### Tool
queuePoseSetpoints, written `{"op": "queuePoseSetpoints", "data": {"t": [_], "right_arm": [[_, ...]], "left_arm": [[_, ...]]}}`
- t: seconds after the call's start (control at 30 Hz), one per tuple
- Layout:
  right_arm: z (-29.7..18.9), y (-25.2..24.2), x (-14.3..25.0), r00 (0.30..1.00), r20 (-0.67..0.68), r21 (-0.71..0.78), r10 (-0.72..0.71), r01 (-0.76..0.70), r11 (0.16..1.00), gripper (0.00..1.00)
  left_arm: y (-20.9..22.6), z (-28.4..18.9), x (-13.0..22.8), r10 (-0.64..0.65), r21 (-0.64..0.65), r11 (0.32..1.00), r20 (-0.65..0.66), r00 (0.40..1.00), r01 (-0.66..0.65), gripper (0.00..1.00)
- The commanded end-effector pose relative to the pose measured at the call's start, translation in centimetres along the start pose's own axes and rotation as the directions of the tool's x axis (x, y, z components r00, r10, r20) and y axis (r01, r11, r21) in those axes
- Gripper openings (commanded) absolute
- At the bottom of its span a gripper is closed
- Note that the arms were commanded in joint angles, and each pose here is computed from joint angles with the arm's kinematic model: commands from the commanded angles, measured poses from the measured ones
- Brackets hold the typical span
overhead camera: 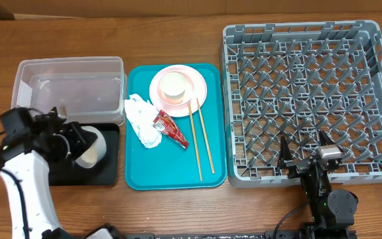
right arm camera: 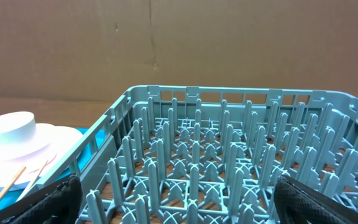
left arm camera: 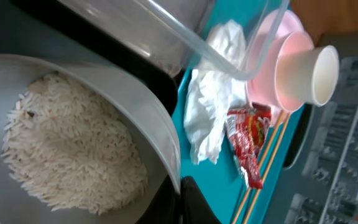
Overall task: Sort waste into correct bins and load items into the dishwasher
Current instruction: 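Lift the rice bowl with the left gripper toward the black tray, then tip the bowl with the left gripper, pouring rice onto the black tray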
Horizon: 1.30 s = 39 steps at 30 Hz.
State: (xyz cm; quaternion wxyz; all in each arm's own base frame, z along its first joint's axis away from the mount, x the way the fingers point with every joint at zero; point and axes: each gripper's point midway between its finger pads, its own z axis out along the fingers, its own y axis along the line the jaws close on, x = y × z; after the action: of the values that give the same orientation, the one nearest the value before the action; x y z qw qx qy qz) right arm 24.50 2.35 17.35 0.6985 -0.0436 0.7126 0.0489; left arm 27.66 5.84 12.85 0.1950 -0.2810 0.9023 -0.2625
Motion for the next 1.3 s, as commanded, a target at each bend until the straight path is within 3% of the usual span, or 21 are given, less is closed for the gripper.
{"op": "queuePoseSetpoints", "data": {"t": [0.0, 0.4, 0.8, 0.97, 1.1, 1.27], "right_arm": [[0.0, 0.0, 0.2, 1.000, 0.003, 0.002, -0.005, 0.005, 1.000, 1.00], [0.0, 0.0, 0.2, 1.000, 0.003, 0.002, -0.005, 0.005, 1.000, 1.00], [0.0, 0.0, 0.2, 1.000, 0.003, 0.002, -0.005, 0.005, 1.000, 1.00], [0.0, 0.0, 0.2, 1.000, 0.003, 0.002, -0.005, 0.005, 1.000, 1.00], [0.0, 0.0, 0.2, 1.000, 0.003, 0.002, -0.005, 0.005, 1.000, 1.00], [0.0, 0.0, 0.2, 1.000, 0.003, 0.002, -0.005, 0.005, 1.000, 1.00]], "left_arm": [[-0.7, -1.0, -0.4, 0.029, 0.156, 0.987, 0.057, 0.998, -0.038, 0.04], [-0.1, -3.3, -1.7, -0.053, 0.483, 0.872, 0.249, 0.967, -0.077, 0.04], [-0.3, -5.9, -2.3, -0.096, 0.616, 0.776, 0.327, 0.940, -0.135, 0.04], [0.6, -6.0, -2.6, -0.137, 0.632, 0.768, 0.320, 0.937, -0.104, 0.04], [0.2, -6.7, -2.7, -0.167, 0.701, 0.704, 0.314, 0.935, -0.110, 0.04], [0.7, -6.8, -2.9, -0.197, 0.728, 0.679, 0.303, 0.933, -0.093, 0.04]]}}
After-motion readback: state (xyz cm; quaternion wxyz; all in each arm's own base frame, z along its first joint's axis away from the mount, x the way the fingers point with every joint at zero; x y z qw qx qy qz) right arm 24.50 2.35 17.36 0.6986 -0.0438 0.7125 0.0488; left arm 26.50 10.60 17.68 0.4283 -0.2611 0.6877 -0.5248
